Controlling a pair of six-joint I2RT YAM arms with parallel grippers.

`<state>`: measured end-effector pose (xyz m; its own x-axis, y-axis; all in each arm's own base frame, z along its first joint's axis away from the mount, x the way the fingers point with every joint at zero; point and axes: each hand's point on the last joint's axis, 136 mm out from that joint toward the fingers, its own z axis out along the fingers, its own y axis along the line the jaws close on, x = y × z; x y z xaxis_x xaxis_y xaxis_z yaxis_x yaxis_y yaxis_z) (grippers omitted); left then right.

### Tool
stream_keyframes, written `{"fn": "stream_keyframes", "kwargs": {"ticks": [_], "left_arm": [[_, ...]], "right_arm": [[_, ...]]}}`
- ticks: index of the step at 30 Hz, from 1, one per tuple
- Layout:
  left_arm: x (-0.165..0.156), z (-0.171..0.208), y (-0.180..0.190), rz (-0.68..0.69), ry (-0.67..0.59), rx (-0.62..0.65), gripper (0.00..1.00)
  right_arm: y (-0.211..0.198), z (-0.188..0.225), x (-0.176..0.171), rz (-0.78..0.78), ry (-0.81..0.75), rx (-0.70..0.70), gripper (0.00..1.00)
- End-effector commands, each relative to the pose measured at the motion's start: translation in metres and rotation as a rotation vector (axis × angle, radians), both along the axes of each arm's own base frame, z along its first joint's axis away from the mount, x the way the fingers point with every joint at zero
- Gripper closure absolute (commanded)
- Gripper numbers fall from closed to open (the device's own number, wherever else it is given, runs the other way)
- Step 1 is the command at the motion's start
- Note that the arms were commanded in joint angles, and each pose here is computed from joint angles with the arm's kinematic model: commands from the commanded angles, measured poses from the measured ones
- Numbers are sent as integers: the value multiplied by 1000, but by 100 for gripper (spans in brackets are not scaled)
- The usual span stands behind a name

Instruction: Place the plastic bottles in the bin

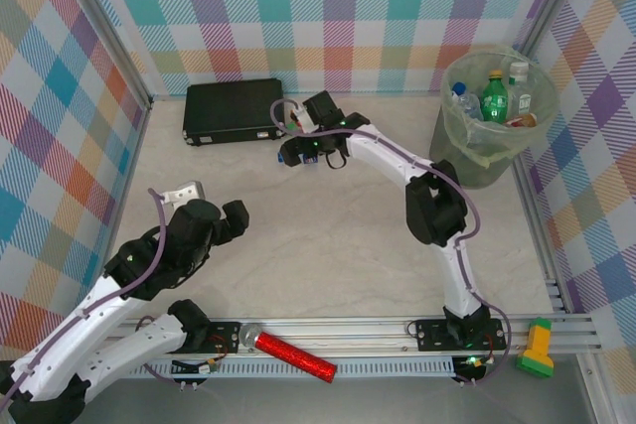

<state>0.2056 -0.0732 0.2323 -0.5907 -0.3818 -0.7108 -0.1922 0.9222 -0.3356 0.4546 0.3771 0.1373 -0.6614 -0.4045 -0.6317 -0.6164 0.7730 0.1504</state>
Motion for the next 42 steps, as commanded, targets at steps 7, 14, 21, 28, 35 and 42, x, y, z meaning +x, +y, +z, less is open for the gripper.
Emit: {"fn": "stream_keyframes", "kwargs": {"ticks": [7, 14, 21, 28, 35, 42], "left_arm": [[-7, 7, 9, 19, 14, 5, 0], [-6, 2, 7, 13, 20, 6, 0], [-6, -2, 6, 10, 27, 6, 1], [-6, -4, 4, 5, 25, -4, 0], [-5, -8, 1, -4, 33, -10, 0], [-11, -7, 6, 1, 29, -16, 0]], "right_arm": [[18, -31, 23, 88, -3, -80, 1], [13, -53, 14, 114, 38, -127, 1], [14, -57, -14, 149, 66, -154, 1], [14, -44, -50, 166, 55, -172, 1], [10, -23, -55, 200, -54, -195, 1], [0, -62, -50, 299, -75, -350, 1]]}}
